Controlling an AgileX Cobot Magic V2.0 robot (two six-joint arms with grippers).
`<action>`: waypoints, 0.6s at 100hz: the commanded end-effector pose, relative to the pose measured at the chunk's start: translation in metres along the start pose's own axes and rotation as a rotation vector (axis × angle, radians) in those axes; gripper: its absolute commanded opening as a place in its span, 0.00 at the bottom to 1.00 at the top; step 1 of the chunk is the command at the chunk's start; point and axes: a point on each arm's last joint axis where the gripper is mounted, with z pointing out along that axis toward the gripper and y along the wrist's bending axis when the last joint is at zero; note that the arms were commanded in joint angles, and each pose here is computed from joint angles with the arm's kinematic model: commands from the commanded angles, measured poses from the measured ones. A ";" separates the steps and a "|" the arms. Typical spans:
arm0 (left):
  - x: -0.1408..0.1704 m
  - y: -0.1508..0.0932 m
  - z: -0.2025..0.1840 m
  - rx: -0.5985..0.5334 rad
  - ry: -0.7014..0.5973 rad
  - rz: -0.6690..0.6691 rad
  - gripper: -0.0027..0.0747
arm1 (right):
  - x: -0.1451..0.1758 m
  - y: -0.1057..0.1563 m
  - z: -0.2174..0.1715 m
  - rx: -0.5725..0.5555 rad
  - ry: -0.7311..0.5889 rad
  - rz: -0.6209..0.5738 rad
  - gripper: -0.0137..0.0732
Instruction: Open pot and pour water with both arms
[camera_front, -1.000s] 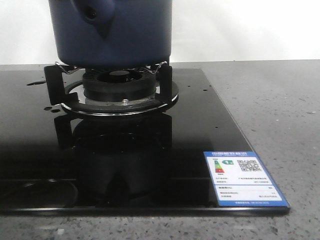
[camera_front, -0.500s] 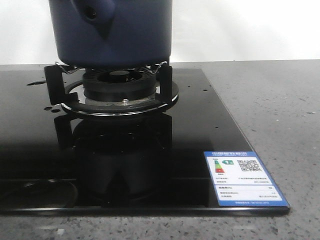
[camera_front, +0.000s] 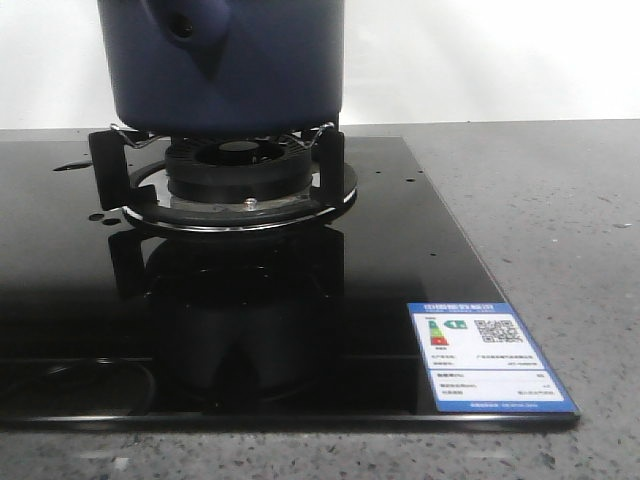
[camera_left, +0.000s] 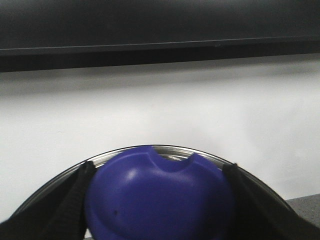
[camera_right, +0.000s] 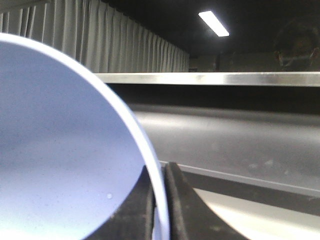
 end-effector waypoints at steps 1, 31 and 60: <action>-0.025 -0.005 -0.011 0.021 -0.085 -0.025 0.46 | -0.042 -0.011 0.003 0.039 -0.147 0.002 0.11; -0.027 -0.018 -0.013 0.164 -0.104 -0.029 0.46 | -0.063 -0.036 -0.005 0.001 0.084 0.034 0.11; -0.031 -0.035 -0.018 0.359 -0.144 -0.059 0.46 | -0.075 -0.119 -0.058 0.010 0.697 0.194 0.11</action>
